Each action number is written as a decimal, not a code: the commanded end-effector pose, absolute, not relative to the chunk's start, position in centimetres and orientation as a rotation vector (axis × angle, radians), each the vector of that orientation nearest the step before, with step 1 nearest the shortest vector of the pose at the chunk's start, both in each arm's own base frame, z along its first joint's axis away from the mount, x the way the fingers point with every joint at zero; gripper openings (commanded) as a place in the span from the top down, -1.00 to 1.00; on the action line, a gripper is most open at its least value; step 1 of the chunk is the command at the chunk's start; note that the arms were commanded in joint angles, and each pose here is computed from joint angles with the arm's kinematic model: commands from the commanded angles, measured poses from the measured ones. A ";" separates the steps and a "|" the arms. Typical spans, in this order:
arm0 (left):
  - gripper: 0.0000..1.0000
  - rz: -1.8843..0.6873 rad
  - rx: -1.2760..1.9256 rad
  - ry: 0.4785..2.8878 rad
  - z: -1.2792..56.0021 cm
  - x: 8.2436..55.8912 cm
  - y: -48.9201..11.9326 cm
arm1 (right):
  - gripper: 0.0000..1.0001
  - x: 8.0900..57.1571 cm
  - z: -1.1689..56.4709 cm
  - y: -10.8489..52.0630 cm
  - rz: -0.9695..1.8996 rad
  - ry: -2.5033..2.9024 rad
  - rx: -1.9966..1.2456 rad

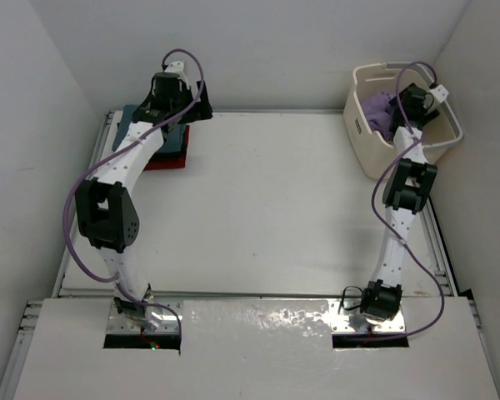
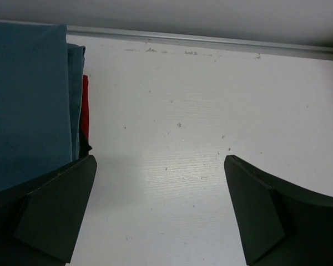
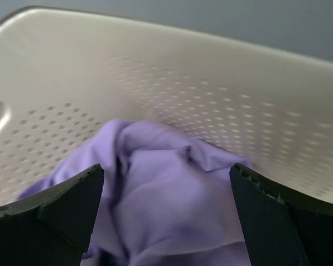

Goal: Fold and stack the t-shirts
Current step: Grab crumpled tshirt from bin with the right arm, then move the tshirt to the center of the board

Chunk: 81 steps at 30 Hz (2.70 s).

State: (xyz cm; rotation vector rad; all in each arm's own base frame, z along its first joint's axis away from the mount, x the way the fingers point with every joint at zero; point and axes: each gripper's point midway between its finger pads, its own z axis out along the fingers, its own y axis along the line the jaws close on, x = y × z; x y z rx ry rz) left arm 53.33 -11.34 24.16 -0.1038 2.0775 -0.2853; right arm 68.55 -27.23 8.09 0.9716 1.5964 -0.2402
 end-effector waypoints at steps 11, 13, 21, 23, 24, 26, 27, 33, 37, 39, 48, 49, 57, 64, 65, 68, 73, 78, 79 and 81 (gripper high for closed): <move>-0.99 -0.247 -0.185 1.935 30.5 52.3 -10.7 | -0.35 67.2 -0.8 -21.7 -0.055 1.945 0.932; -1.00 -0.222 -0.196 1.941 30.4 52.1 -10.2 | -0.26 64.9 -2.0 -20.6 -0.059 2.074 0.960; -0.99 -0.137 -0.204 1.922 31.1 50.7 -8.6 | 0.99 61.4 -3.0 -18.7 -0.076 2.260 0.951; -0.99 -0.116 -0.208 1.919 31.4 50.1 -8.1 | 1.00 63.3 -2.1 -18.2 -0.026 2.214 0.848; -0.99 -0.109 -0.204 1.925 31.3 49.9 -8.0 | 1.00 64.0 -1.4 -18.0 -0.010 2.188 0.810; -0.99 -0.099 -0.207 1.913 31.8 49.3 -7.7 | 1.00 65.1 1.1 -18.0 -0.007 2.127 0.763; -0.99 -0.101 -0.206 1.902 32.1 49.2 -7.7 | 1.00 65.3 2.1 -18.0 -0.005 2.103 0.755; -0.99 -0.155 -0.190 1.834 33.8 48.1 -8.0 | 1.00 66.4 17.2 -16.2 0.021 1.781 0.600; -0.99 -0.184 -0.199 1.800 34.6 47.2 -8.1 | 1.00 66.0 27.1 -12.8 0.086 1.583 0.492; -0.99 -0.207 -0.201 1.792 34.4 47.0 -8.3 | 1.00 65.3 32.4 -11.1 0.150 1.485 0.423; -0.99 -0.335 -0.193 1.841 31.4 46.1 -10.2 | 1.00 58.5 49.1 4.4 0.514 1.300 -0.139; -1.00 -0.353 -0.188 1.850 31.2 45.9 -10.5 | 1.00 57.2 50.1 6.8 0.581 1.291 -0.183; -0.99 -0.365 -0.235 1.888 29.9 43.8 -10.0 | 1.00 45.4 51.0 16.5 0.906 1.252 -0.484; -1.00 -0.393 -0.381 1.918 27.5 40.3 -9.0 | -0.30 43.2 30.4 10.8 0.618 1.748 -0.121; -0.99 -0.387 -0.402 1.936 26.8 39.7 -8.8 | -0.40 42.3 29.5 9.2 0.522 1.776 -0.058; -1.00 -0.406 -0.462 1.996 24.0 37.5 -8.6 | -0.98 40.0 22.7 2.3 0.124 1.976 0.185; -0.98 -0.478 -0.507 2.153 17.8 33.1 -9.6 | -0.98 35.2 17.6 0.4 -0.020 2.173 0.196; -0.95 -0.567 -0.412 2.345 12.4 28.9 -13.5 | -0.98 32.1 15.6 7.6 0.200 2.181 -0.168; -0.95 -0.566 -0.364 2.385 11.6 27.9 -14.8 | -0.98 31.5 15.5 8.9 0.232 2.182 -0.241; -0.91 -0.533 -0.376 2.477 9.0 26.3 -15.5 | -0.98 30.1 14.8 11.5 0.270 2.180 -0.420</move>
